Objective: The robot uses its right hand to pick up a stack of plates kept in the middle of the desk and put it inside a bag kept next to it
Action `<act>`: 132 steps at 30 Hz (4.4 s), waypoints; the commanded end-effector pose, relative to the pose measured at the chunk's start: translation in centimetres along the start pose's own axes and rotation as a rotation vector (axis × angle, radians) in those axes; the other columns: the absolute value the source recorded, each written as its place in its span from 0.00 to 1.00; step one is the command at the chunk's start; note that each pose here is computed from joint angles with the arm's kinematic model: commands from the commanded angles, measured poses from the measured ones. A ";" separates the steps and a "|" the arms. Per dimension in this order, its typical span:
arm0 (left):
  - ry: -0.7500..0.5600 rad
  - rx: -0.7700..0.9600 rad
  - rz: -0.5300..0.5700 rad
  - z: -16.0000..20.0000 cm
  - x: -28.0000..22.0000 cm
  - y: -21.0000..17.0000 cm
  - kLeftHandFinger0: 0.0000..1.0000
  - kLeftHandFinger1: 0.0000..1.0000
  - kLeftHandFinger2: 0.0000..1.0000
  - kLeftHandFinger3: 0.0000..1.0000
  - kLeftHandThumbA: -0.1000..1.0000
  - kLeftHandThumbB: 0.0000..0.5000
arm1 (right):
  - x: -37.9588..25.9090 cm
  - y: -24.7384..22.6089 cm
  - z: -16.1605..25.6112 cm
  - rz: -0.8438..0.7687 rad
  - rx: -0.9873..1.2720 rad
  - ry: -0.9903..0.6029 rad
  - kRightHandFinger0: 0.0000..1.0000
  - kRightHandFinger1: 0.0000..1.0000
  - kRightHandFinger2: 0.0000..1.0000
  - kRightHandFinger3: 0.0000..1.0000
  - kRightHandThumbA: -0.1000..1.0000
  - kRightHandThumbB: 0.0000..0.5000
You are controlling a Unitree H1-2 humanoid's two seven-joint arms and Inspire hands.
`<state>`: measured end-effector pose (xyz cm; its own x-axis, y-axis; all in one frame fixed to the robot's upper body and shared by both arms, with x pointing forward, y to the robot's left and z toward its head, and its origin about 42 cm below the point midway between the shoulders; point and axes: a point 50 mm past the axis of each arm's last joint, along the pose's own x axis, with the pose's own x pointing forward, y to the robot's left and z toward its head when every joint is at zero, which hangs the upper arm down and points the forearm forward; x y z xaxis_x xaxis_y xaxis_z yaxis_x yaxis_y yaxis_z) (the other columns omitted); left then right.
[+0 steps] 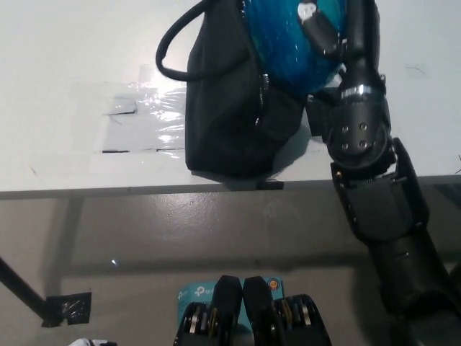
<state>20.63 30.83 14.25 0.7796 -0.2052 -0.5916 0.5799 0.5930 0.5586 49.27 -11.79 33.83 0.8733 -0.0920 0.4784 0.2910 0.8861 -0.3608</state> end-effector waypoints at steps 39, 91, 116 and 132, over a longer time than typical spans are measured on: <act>0.013 -0.002 0.001 -0.1 -0.4 -0.9 0.87 0.84 0.92 1.00 0.51 0.00 | 7.7 7.6 8.5 0.154 -0.322 0.029 0.00 0.07 0.39 0.28 0.00 0.28; 0.037 -0.035 -0.035 -1.1 -0.1 -2.0 0.86 0.82 0.92 1.00 0.45 0.00 | 6.7 7.2 16.1 0.315 -0.532 -0.059 1.00 1.00 1.00 1.00 1.00 0.95; 0.044 -0.025 -0.026 -1.4 -0.2 -1.5 0.84 0.82 0.91 0.99 0.46 0.00 | -10.3 -14.4 8.5 0.256 -0.276 -0.273 1.00 1.00 1.00 1.00 0.50 0.39; 0.048 -0.047 0.001 -1.5 -0.7 -1.0 0.86 0.81 0.90 1.00 0.45 0.00 | -30.8 -16.4 -12.1 0.194 -0.225 0.185 1.00 1.00 1.00 1.00 0.37 0.38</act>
<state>19.61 30.00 12.03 0.7248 -0.2255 -0.6510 0.6306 0.5975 0.4953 27.31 -27.75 15.03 0.9849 -0.1000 -0.1410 -0.0291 0.7083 -0.7053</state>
